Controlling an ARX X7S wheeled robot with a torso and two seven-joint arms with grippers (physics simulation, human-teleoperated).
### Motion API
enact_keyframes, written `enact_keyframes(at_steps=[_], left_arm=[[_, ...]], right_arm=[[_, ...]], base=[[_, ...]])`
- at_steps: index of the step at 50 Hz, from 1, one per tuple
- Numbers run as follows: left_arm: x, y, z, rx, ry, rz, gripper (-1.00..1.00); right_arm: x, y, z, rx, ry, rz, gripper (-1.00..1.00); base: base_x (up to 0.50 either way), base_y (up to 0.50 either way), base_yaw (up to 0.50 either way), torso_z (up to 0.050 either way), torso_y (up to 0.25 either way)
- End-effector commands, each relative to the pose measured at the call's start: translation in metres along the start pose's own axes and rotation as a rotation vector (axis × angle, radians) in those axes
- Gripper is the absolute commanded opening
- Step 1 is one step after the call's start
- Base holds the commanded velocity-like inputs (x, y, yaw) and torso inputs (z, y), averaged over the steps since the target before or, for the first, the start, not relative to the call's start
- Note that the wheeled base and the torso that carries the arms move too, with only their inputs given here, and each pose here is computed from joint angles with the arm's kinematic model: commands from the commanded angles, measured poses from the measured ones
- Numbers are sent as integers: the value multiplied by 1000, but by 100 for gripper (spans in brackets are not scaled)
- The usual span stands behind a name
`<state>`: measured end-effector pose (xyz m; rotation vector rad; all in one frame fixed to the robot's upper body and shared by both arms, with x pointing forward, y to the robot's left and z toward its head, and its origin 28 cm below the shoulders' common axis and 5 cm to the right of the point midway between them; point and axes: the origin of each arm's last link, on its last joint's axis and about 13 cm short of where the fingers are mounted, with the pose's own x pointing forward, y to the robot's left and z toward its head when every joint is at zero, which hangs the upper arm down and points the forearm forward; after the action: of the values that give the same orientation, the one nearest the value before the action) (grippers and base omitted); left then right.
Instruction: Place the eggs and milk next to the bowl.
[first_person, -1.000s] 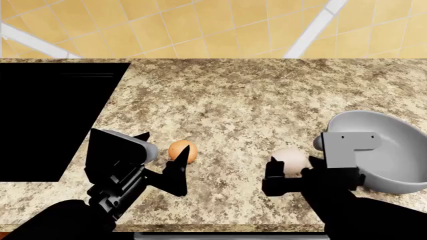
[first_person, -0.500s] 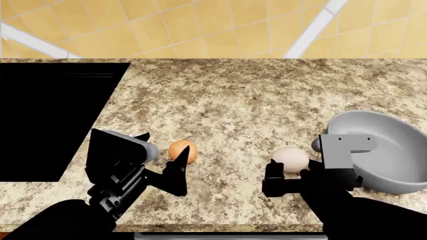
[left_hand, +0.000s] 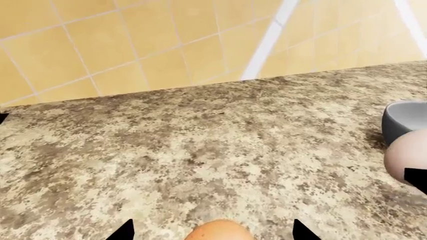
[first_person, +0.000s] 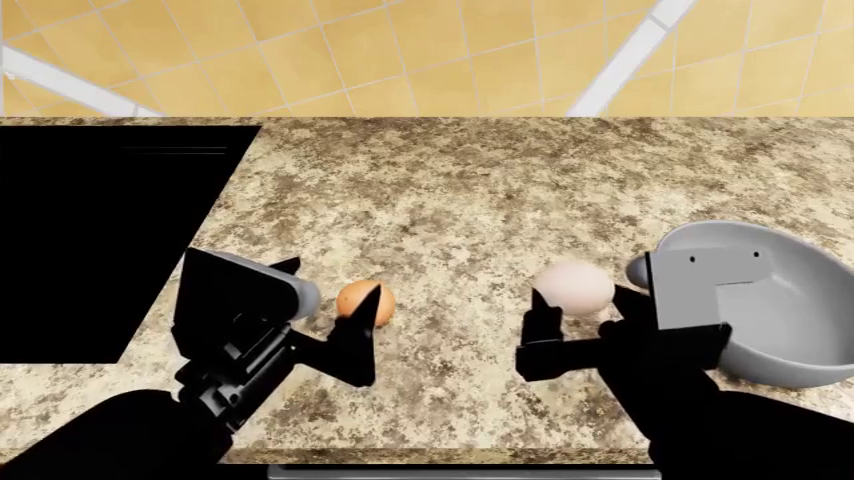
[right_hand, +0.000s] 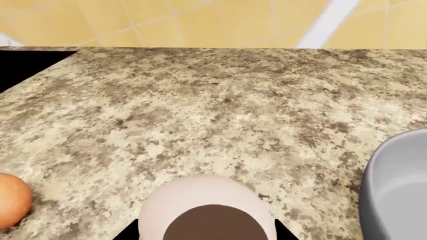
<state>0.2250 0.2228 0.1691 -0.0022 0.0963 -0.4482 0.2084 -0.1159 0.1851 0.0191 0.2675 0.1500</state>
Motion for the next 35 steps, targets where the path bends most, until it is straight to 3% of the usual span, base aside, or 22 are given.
enact_keyframes(at_steps=[1,7,19,35], left_arm=[[4,6,13,44,12,-12,100],[10,14,22,72,55,-63,100],[31,34,23,54,170,-112,100],[29,34,11,63,250,-169,100]], right_arm=[[-5,5,7,-39,-52,57,-100],[-2,4,5,-29,-42,59,-100],[2,4,6,-25,-41,65,-100],[5,4,4,-24,-43,64,-100]], base=[[0,0,0,0,0],[0,0,0,0,0],[0,0,0,0,0],[0,0,0,0,0]])
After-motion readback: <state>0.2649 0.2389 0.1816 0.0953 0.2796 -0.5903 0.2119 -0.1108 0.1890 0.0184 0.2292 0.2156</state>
